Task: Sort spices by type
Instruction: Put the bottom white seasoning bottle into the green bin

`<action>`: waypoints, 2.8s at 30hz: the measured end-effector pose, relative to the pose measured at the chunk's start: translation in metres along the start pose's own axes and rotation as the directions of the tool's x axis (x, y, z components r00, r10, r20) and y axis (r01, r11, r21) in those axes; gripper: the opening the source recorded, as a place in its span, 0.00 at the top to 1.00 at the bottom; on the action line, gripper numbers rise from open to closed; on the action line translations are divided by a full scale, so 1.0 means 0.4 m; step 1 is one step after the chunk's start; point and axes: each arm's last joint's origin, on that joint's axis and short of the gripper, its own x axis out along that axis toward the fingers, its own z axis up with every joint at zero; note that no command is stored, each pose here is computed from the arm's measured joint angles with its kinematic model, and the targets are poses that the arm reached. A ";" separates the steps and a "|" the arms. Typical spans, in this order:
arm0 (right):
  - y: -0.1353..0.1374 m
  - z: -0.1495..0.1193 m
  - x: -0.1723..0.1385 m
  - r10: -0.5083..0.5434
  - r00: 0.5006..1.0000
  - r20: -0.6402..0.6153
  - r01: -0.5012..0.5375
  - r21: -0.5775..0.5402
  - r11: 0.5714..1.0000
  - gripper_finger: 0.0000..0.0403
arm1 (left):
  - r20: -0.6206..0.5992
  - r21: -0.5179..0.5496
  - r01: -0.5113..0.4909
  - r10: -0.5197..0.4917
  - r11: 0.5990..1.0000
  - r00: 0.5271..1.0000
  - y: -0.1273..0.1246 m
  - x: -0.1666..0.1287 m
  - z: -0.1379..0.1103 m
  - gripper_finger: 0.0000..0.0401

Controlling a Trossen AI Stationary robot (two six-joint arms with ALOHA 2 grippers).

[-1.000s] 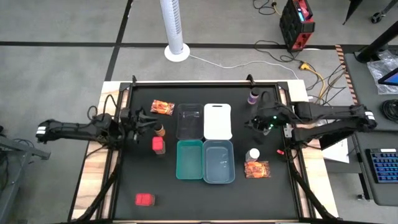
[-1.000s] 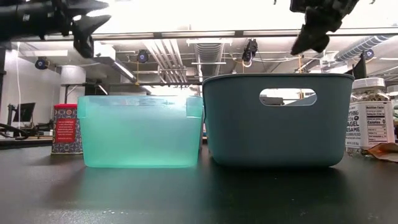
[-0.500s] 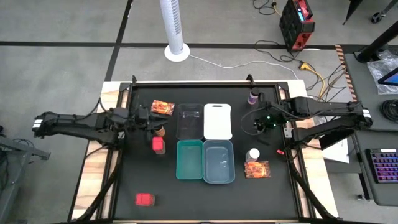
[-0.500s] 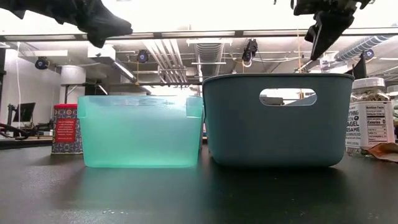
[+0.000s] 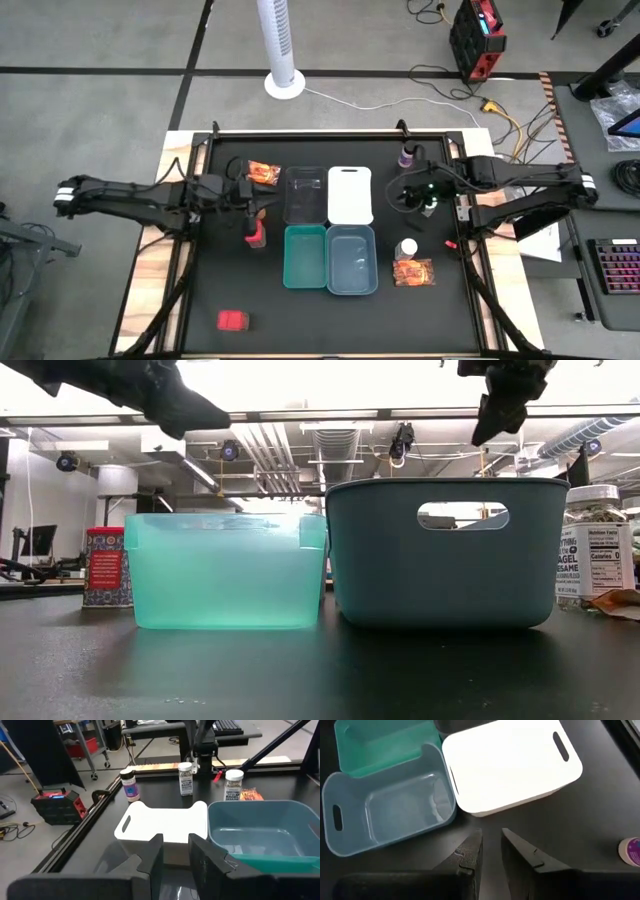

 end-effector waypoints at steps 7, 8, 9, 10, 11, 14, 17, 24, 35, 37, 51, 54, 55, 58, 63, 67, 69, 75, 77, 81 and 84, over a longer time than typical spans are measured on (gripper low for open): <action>0.033 -0.016 0.057 0.031 0.983 -0.182 -0.043 -0.064 0.997 0.77 | -0.009 0.046 -0.010 0.010 0.999 1.000 -0.003 0.021 0.013 0.81; 0.041 -0.022 0.065 0.027 0.975 -0.219 -0.049 -0.095 0.994 0.74 | -0.005 0.049 -0.015 0.015 0.999 1.000 -0.003 0.023 0.016 0.81; 0.049 -0.028 0.071 0.023 0.968 -0.251 -0.056 -0.127 0.990 0.72 | -0.003 0.052 -0.023 0.023 0.998 1.000 -0.003 0.025 0.018 0.81; 0.058 -0.035 0.076 0.018 0.960 -0.281 -0.065 -0.159 0.985 0.69 | -0.003 0.051 -0.037 0.037 0.998 0.999 -0.002 0.027 0.019 0.81; 0.067 -0.043 0.079 0.012 0.951 -0.310 -0.071 -0.181 0.981 0.66 | 0.002 0.050 -0.051 0.051 0.997 0.999 -0.001 0.029 0.020 0.81; 0.097 -0.062 0.083 0.009 0.932 -0.363 -0.101 -0.236 0.967 0.58 | 0.027 0.040 -0.078 0.077 0.996 0.997 0.000 0.032 0.027 0.81; 0.130 -0.077 0.080 0.021 0.926 -0.376 -0.126 -0.257 0.958 0.49 | 0.065 0.023 -0.086 0.084 0.996 0.994 0.001 0.033 0.036 0.81; 0.165 -0.104 0.086 -0.052 0.930 -0.364 -0.040 -0.241 0.970 0.29 | 0.123 0.021 -0.094 0.090 0.995 0.988 0.002 0.031 0.050 0.81; 0.185 -0.124 0.145 -0.069 0.884 -0.462 -0.022 -0.189 0.982 0.12 | 0.110 0.025 -0.092 0.089 0.995 0.990 0.001 0.037 0.045 0.81; 0.189 -0.126 0.155 -0.070 0.877 -0.474 -0.020 -0.183 0.983 0.12 | 0.108 0.026 -0.092 0.089 0.995 0.990 0.000 0.038 0.045 0.81; 0.197 -0.138 0.204 -0.107 0.833 -0.543 0.000 -0.193 0.981 0.27 | 0.090 0.031 -0.090 0.087 0.995 0.992 -0.003 0.049 0.038 0.81; 0.197 -0.138 0.203 -0.104 0.834 -0.542 -0.001 -0.189 0.982 0.35 | 0.077 0.035 -0.088 0.085 0.995 0.993 -0.005 0.058 0.033 0.81; 0.197 -0.137 0.200 -0.100 0.837 -0.538 -0.002 -0.187 0.982 0.38 | 0.075 0.036 -0.088 0.085 0.995 0.994 -0.006 0.061 0.032 0.81; 0.195 -0.136 0.193 -0.094 0.842 -0.532 -0.003 -0.179 0.984 0.47 | 0.063 0.040 -0.087 0.084 0.995 0.994 -0.008 0.069 0.028 0.81; 0.192 -0.131 0.172 -0.089 0.846 -0.525 0.001 -0.165 0.986 0.51 | 0.054 0.044 -0.086 0.083 0.995 0.995 -0.011 0.078 0.023 0.81; 0.195 -0.108 0.135 -0.071 0.862 -0.502 -0.001 -0.142 0.990 0.51 | 0.051 0.039 -0.085 0.083 0.996 0.995 -0.011 0.081 0.021 0.81; 0.197 -0.093 0.114 -0.065 0.869 -0.490 0.003 -0.126 0.992 0.51 | 0.050 0.027 -0.084 0.083 0.996 0.995 -0.012 0.081 0.021 0.81; 0.214 -0.020 0.039 -0.040 0.933 -0.357 -0.012 -0.141 0.990 0.51 | 0.106 -0.007 -0.088 0.088 0.996 0.990 -0.015 0.098 0.030 0.81; 0.221 0.007 0.013 -0.032 0.953 -0.301 -0.019 -0.163 0.986 0.51 | 0.120 -0.012 -0.089 0.089 0.996 0.989 -0.017 0.109 0.030 0.81; 0.232 0.058 -0.035 -0.015 0.987 -0.163 -0.021 -0.214 0.977 0.51 | 0.144 0.000 -0.093 0.092 0.996 0.985 -0.022 0.129 0.029 0.81; 0.240 0.093 -0.054 0.024 0.998 -0.052 -0.036 -0.236 0.971 0.51 | 0.152 -0.001 -0.094 0.093 0.996 0.984 -0.023 0.134 0.029 0.81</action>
